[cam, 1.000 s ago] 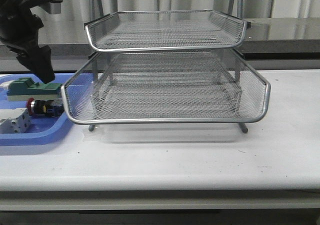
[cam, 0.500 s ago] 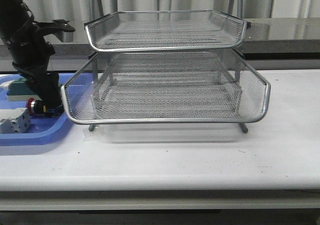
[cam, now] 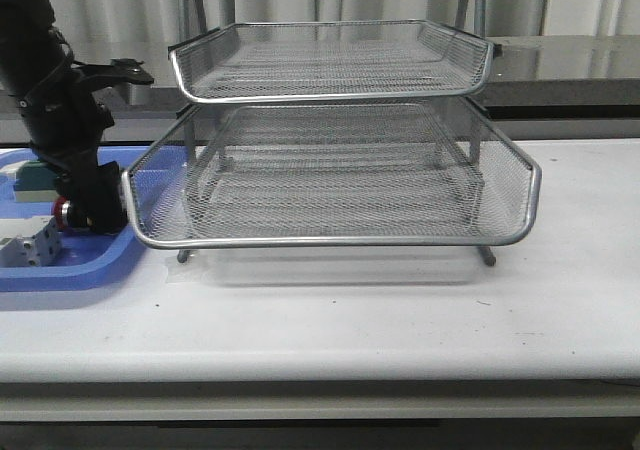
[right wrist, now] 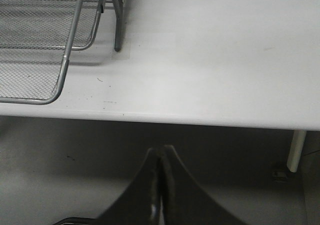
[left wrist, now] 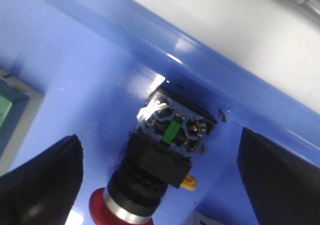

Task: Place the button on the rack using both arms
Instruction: 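Close the left gripper on the button's base and lift it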

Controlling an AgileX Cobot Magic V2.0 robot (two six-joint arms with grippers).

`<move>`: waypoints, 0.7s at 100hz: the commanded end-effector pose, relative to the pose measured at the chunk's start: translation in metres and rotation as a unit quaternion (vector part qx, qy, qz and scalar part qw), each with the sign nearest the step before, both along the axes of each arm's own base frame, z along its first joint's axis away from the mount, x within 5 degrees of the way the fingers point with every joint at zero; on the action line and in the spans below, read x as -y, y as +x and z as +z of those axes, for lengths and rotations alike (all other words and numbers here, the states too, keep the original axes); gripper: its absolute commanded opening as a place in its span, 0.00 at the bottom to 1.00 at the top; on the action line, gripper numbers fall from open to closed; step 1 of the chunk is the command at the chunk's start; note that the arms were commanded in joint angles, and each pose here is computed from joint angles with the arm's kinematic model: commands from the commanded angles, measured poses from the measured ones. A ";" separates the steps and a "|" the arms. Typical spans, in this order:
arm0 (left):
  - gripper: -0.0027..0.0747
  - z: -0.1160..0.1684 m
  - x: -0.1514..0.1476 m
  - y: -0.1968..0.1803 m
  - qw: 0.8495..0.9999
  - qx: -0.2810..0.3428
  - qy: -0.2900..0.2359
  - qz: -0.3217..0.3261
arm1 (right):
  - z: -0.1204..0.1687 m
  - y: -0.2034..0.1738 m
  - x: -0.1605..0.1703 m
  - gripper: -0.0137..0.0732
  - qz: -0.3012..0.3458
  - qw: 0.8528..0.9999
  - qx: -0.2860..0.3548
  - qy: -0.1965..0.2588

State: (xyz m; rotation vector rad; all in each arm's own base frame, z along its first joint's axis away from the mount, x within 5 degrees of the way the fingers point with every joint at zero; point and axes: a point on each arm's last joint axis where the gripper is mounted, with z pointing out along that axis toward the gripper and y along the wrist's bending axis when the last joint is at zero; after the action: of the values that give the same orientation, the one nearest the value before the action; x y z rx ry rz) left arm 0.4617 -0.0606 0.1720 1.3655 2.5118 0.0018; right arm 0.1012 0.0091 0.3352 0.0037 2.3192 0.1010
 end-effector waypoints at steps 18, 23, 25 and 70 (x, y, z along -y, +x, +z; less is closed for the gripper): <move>0.75 0.035 0.004 0.003 0.998 0.059 -0.011 -0.010 | 0.014 0.002 0.000 0.08 -0.001 0.999 0.044 0.001; 0.74 0.034 0.004 0.003 0.998 0.058 -0.011 -0.010 | 0.014 0.002 0.000 0.08 -0.001 0.999 0.044 0.001; 0.74 0.033 0.004 0.003 0.998 0.057 -0.011 -0.010 | 0.014 0.002 0.000 0.08 -0.001 0.999 0.044 0.001; 0.73 0.012 0.004 0.007 0.999 0.035 -0.009 -0.009 | 0.014 0.002 0.000 0.08 -0.001 0.999 0.043 0.001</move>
State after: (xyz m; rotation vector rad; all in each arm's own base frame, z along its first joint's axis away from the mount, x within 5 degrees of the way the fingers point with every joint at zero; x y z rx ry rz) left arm 0.4655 -0.0614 0.1525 1.4044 2.5175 -0.0144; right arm 0.1011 0.0091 0.3352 0.0036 2.3186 0.1011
